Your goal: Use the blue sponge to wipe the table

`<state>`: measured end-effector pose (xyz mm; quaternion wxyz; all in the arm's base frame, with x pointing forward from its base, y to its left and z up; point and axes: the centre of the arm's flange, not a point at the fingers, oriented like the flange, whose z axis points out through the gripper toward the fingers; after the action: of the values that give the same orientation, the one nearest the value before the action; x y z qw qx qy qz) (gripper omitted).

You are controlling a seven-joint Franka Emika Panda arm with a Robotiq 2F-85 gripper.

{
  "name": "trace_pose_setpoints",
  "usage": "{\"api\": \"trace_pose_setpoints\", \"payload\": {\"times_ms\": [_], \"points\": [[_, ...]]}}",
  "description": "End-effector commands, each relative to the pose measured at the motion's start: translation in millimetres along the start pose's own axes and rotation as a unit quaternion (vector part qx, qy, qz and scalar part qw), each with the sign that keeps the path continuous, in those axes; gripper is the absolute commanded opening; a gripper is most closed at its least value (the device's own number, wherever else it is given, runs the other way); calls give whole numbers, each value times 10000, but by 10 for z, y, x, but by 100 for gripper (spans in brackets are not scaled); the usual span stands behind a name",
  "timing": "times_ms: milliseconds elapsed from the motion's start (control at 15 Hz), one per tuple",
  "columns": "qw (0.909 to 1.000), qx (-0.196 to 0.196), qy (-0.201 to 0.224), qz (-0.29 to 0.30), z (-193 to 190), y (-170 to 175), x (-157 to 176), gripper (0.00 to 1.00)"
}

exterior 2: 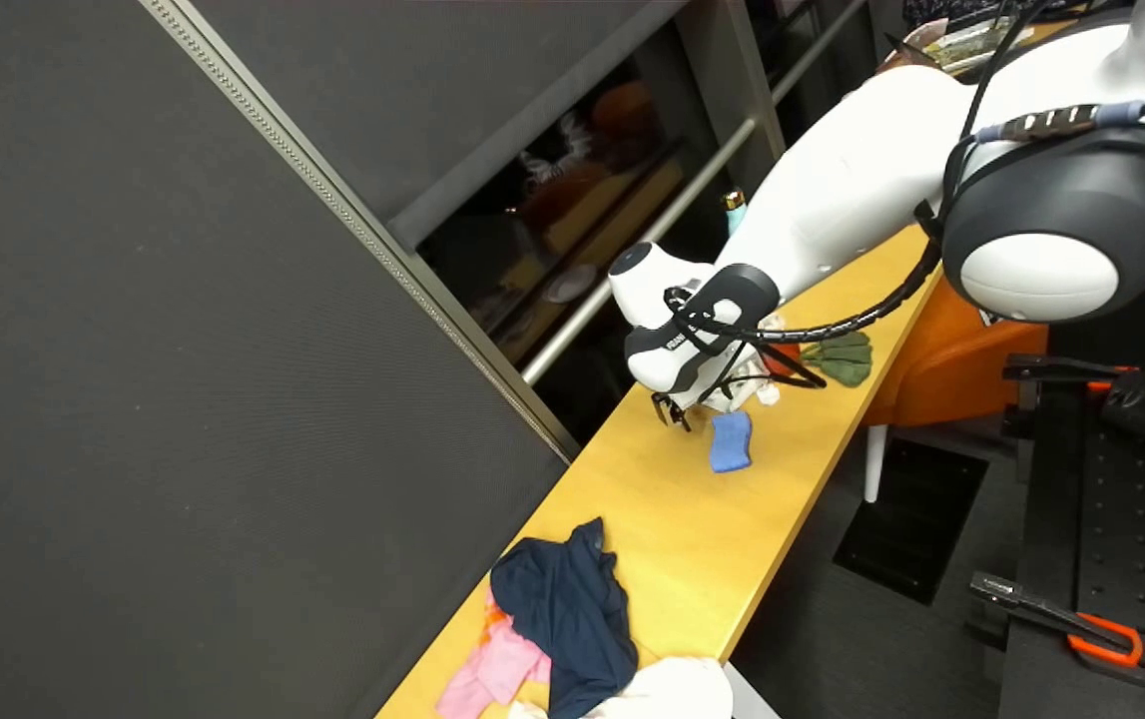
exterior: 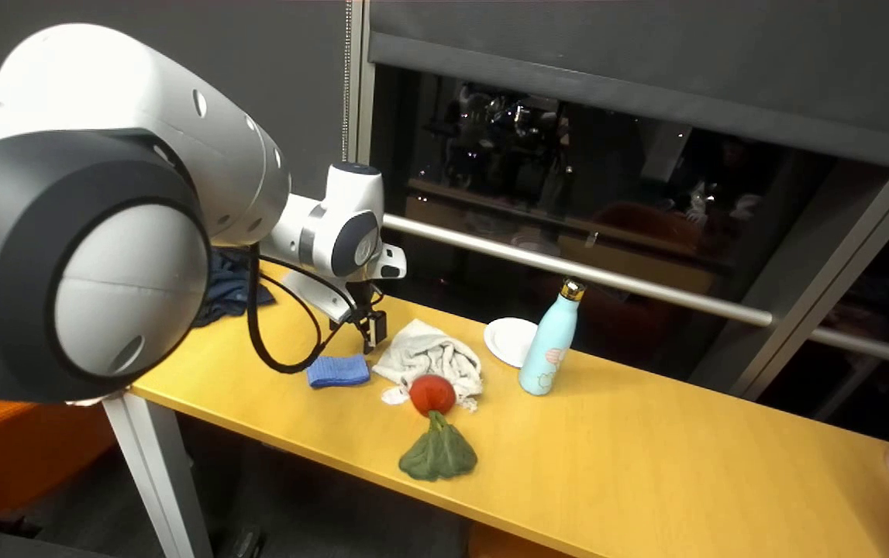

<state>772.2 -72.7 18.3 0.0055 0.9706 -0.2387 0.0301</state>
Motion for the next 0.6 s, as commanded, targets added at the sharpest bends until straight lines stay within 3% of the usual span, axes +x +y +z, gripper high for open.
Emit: {"api": "trace_pose_setpoints", "payload": {"times_ms": [0, 267, 533], "points": [[9959, -387, -151, 804, 239, -264, 651, 100], [9842, -779, -175, 1583, 466, -140, 521, 100], [9758, -814, -75, 2029, 603, -216, 368, 100]]}}
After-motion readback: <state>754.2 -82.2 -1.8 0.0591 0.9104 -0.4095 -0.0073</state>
